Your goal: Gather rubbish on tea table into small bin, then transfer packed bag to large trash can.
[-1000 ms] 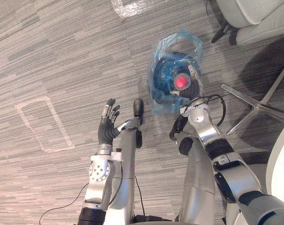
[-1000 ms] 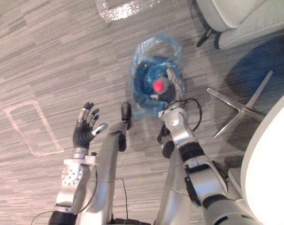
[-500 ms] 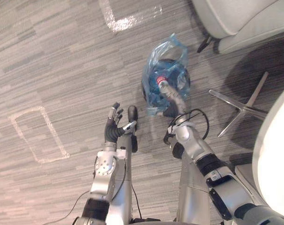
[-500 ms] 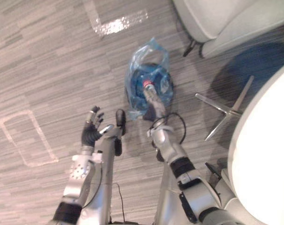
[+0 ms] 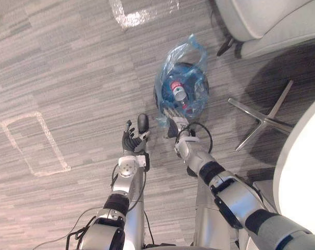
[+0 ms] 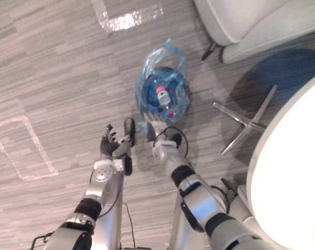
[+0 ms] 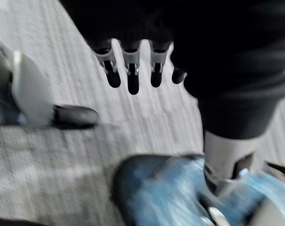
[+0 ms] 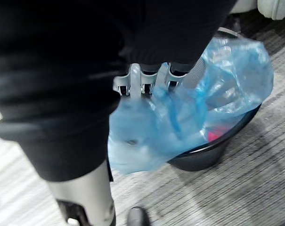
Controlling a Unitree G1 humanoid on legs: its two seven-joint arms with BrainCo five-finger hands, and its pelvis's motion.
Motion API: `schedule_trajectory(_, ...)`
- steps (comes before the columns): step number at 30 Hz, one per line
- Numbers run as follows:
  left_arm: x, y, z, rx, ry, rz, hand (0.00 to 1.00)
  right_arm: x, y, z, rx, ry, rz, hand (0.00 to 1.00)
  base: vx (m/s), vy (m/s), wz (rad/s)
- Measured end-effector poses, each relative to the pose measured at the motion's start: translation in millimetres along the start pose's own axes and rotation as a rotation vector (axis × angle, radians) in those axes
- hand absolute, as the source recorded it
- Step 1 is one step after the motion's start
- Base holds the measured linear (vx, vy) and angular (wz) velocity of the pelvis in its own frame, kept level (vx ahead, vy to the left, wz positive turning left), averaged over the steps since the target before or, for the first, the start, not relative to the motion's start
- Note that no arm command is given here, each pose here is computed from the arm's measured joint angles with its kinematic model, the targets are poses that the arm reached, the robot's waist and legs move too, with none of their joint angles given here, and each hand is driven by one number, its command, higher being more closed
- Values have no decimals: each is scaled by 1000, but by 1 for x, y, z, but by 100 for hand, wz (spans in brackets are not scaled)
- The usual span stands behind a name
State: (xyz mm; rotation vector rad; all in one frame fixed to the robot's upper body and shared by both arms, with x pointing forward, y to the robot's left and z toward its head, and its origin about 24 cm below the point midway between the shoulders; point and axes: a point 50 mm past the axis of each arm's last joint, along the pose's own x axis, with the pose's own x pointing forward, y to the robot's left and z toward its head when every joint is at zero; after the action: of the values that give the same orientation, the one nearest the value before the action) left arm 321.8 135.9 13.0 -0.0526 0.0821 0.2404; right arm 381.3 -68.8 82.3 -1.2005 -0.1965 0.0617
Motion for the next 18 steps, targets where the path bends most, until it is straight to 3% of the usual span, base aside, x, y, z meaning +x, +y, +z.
schedule_trajectory(4,-4,-15,27,-13,-132,-85,0,7,-16,-12,-36,28,-32,100,-13,-6,37)
schedule_trajectory(7,-3,-8,20,-82,-123,-99,0,10,-25,-19,-45,43,-53,100,-10,0,17)
schedule_trajectory(9,-4,-5,10,-71,-58,-75,0,10,-25,-21,-13,62,-53,100,2,-8,11)
schedule_trajectory(18,18,-13,53,-97,-166,-74,0,12,-31,-17,169,78,-91,100,-20,-19,-10)
